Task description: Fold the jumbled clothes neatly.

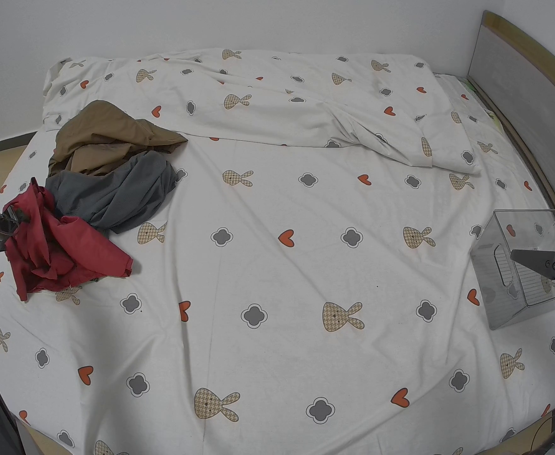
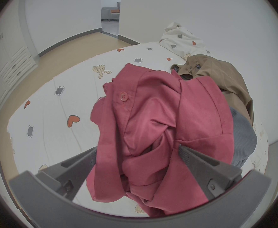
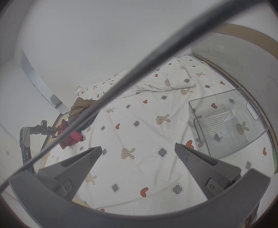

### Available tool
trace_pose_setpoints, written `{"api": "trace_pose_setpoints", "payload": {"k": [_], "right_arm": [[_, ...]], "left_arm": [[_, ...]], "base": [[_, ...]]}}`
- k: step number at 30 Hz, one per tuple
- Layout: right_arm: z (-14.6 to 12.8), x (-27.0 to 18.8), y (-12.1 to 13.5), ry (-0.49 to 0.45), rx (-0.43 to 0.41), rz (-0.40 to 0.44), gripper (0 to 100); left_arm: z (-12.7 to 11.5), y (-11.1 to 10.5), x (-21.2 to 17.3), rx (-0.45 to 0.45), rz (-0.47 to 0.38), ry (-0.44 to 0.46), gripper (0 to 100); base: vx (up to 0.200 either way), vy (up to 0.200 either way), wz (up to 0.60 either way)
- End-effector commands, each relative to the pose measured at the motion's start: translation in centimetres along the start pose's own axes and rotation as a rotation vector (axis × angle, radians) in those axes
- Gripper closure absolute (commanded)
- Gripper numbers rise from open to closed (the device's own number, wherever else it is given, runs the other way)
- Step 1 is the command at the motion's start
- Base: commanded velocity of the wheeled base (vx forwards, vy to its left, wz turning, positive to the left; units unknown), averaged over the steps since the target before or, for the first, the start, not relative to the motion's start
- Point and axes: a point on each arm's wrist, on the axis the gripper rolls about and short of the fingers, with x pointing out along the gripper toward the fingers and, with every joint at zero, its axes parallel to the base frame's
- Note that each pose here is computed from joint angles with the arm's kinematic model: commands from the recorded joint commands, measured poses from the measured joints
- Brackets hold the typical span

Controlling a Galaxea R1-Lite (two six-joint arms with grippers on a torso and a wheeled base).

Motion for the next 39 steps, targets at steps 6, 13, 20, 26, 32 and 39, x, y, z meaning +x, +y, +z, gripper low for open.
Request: {"api": "trace_pose_setpoints", "payload": {"k": [6, 13, 20, 26, 32, 39], "right_arm": [[0.0, 0.0, 0.0, 0.001, 0.000, 0.002, 0], [0.0, 0.0, 0.0, -0.001, 0.000, 0.002, 0], [0.0, -0.1, -0.1, -0.005, 0.002, -0.004, 0], [0.2, 0.1, 0.1, 0.000, -0.001, 0.005, 0], [0.0, 0.4, 0.6, 0.021, -0.015, 0.038, 0], [-0.6, 2.0, 1.0, 0.100, -0.021, 0.066, 0]], "left_arm": [[0.1, 0.1, 0.1, 0.005, -0.003, -0.005, 0], [-0.5, -0.3, 1.0, 0.044, -0.008, 0.015, 100], [0.0, -1.7, -0.7, 0.068, -0.031, -0.005, 100], [0.8, -5.8, -10.3, 0.108, -0.228, -0.069, 100], [-1.8, -11.6, -23.4, 0.184, -0.409, -0.122, 100], [-6.9, -17.2, -36.8, 0.303, -0.739, -0.165, 100]], "base": [[0.000, 0.000, 0.00], [0.000, 0.000, 0.00], [0.000, 0.000, 0.00], [0.000, 0.000, 0.00], [0.000, 0.000, 0.00], [0.000, 0.000, 0.00]]}}
